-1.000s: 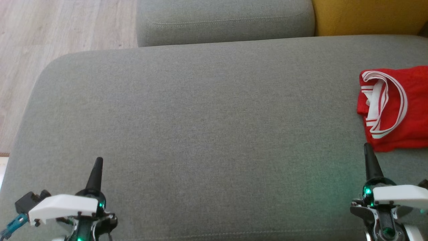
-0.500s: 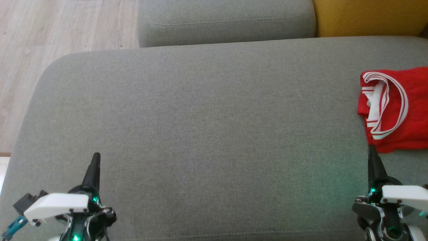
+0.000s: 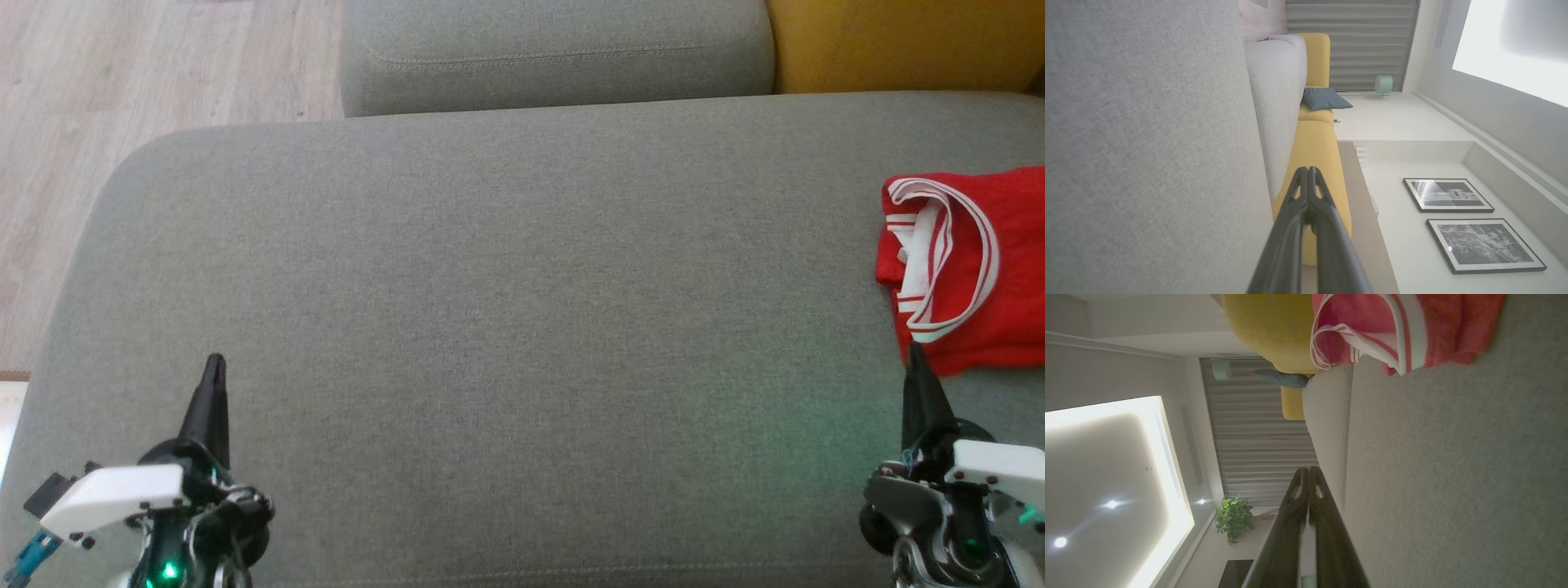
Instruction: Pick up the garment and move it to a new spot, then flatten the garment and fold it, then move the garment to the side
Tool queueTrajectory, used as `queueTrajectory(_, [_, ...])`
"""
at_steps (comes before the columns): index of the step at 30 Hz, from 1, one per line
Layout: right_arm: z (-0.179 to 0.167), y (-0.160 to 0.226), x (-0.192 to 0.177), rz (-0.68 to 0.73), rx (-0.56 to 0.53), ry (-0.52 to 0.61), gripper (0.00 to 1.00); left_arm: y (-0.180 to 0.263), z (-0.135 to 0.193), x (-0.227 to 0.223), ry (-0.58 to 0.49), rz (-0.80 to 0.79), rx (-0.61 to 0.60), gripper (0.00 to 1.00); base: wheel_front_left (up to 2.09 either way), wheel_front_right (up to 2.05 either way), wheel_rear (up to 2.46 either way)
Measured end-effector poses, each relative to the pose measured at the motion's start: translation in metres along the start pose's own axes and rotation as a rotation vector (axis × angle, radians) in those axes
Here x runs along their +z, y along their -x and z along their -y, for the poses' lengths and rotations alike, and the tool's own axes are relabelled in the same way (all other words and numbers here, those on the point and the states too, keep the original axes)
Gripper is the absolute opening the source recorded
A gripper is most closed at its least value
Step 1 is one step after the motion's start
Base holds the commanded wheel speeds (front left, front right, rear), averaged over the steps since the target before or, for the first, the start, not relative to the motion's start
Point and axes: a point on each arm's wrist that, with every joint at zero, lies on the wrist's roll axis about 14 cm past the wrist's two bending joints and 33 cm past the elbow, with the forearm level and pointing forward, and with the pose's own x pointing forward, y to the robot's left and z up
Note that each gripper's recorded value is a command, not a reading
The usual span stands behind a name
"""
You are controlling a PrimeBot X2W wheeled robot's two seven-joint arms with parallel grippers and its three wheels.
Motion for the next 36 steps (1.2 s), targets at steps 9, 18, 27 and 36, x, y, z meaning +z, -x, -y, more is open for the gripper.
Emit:
queueTrajectory(9, [0.0001, 0.0001, 0.0017, 0.002, 0.0, -0.008, 0.0, -0.001, 0.0016, -0.0009, 0.008, -0.003, -0.005, 0.0, 0.0, 0.0, 0.0])
queueTrajectory(18, [0.0, 0.0002, 0.0029, 0.005, 0.0, -0.008, 0.0, -0.001, 0.0016, -0.0015, 0.01, -0.005, -0.005, 0.0, 0.0, 0.0, 0.0])
queueTrajectory(27, [0.0, 0.0003, 0.0037, 0.007, 0.0, -0.009, 0.0, -0.001, 0.0016, -0.0016, 0.012, -0.005, -0.005, 0.0, 0.0, 0.0, 0.0])
queueTrajectory(36, [0.0001, 0.0003, 0.0031, 0.001, 0.0, -0.009, 0.0, -0.001, 0.0016, -0.0018, 0.013, -0.008, -0.005, 0.0, 0.0, 0.0, 0.0])
